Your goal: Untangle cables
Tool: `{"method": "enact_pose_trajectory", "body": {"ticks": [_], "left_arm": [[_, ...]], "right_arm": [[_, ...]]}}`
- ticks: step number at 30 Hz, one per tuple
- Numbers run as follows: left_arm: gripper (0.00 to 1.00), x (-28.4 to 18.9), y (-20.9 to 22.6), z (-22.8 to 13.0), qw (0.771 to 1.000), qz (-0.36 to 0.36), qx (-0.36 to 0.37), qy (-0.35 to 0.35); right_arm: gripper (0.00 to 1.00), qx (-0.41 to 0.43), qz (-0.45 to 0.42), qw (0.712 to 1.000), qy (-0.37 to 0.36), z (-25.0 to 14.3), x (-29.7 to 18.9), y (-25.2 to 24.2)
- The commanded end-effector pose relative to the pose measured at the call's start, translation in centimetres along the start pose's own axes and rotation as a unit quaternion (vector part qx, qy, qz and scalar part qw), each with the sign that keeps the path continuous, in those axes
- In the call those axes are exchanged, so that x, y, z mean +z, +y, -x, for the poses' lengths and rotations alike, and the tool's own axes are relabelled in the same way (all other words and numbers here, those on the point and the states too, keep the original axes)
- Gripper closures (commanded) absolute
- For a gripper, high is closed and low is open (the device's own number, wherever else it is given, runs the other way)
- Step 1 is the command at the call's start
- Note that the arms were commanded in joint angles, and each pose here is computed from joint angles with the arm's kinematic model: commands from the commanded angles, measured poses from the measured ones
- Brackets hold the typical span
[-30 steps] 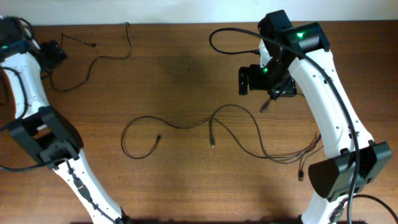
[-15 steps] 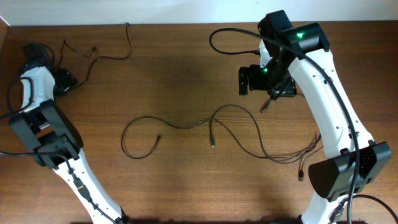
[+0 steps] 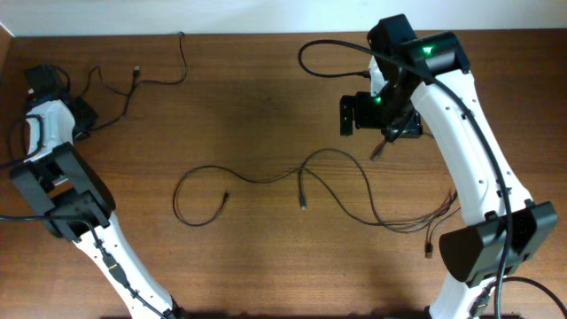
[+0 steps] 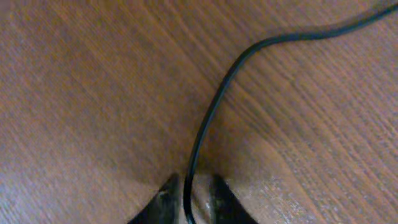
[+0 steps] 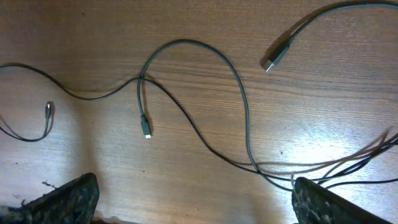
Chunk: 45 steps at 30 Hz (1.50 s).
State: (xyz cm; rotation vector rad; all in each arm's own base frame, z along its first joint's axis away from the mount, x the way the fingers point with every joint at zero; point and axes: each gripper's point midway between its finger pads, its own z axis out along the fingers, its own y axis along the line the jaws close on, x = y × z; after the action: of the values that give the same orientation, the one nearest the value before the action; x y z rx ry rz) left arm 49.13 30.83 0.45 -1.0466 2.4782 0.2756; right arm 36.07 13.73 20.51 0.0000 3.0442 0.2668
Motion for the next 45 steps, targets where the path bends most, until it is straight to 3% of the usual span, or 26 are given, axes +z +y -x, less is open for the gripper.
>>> {"method": "enact_pose_trajectory", "body": {"ticks": [1, 3, 5, 8, 10, 11, 12, 13, 16, 23, 26, 32, 35, 38, 45], "left_arm": [[1.00, 2.6, 0.5, -1.6, 0.998, 0.007, 0.063, 0.019], [1.00, 2.0, 0.1, 0.2, 0.993, 0.003, 0.118, -0.008], [1.00, -0.3, -0.7, 4.4, 0.986, -0.002, 0.154, -0.061], [1.00, -8.0, -2.6, 13.8, 0.971, -0.039, 0.136, -0.193], [1.00, -12.2, -3.6, 17.3, 0.958, -0.065, 0.120, -0.253], [0.89, -14.0, -4.0, 18.7, 0.951, -0.082, 0.107, -0.279], [0.60, -15.5, -4.4, 19.8, 0.943, -0.098, 0.096, -0.302], [0.01, -16.2, -4.6, 20.5, 0.939, -0.103, 0.087, -0.315], [0.01, -15.8, -4.8, 20.5, 0.938, -0.105, 0.086, -0.318], [0.01, -10.9, -4.9, 16.6, 0.962, -0.109, 0.094, -0.231], [0.01, -13.4, -6.4, 16.5, 0.959, -0.139, 0.090, -0.232], [0.01, -23.4, -6.7, 13.7, 0.959, -0.219, -0.096, -0.150], [0.00, -30.5, -9.5, 10.0, 0.938, -0.332, -0.051, -0.089], [0.02, -37.1, -12.3, 5.7, 0.902, -0.427, 0.041, -0.054], [0.02, -45.2, -15.2, -2.7, 0.876, -0.457, 0.155, -0.015]], "right_arm": [[0.02, -0.007, 0.003, 1.000, 0.002, -0.3, 0.0, 0.3], [0.02, -0.007, 0.003, 1.000, 0.002, -0.3, 0.0, 0.3], [0.02, -0.007, 0.003, 1.000, 0.002, -0.3, 0.0, 0.3], [0.02, -0.007, 0.003, 1.000, 0.002, -0.2, 0.0, 0.3], [0.02, -0.007, 0.003, 1.000, 0.002, -0.3, 0.0, 0.3], [0.02, -0.007, 0.003, 1.000, 0.002, -0.2, 0.0, 0.3], [0.01, -0.007, 0.003, 1.000, 0.002, -0.3, 0.0, 0.3], [0.02, -0.007, 0.003, 1.000, 0.002, -0.2, 0.0, 0.3], [0.02, -0.007, 0.003, 1.000, 0.002, -0.3, 0.0, 0.3], [0.01, -0.007, 0.003, 1.000, 0.002, -0.3, 0.0, 0.3], [0.02, -0.007, 0.003, 1.000, 0.002, -0.3, 0.0, 0.3], [0.02, -0.007, 0.003, 1.000, 0.002, -0.2, 0.0, 0.3], [0.02, -0.007, 0.003, 1.000, 0.002, -0.3, 0.0, 0.3], [0.02, -0.007, 0.003, 1.000, 0.002, -0.3, 0.0, 0.3], [0.01, -0.017, 0.074, 0.997, -0.035, 1.8, -0.3, 3.0]]}}
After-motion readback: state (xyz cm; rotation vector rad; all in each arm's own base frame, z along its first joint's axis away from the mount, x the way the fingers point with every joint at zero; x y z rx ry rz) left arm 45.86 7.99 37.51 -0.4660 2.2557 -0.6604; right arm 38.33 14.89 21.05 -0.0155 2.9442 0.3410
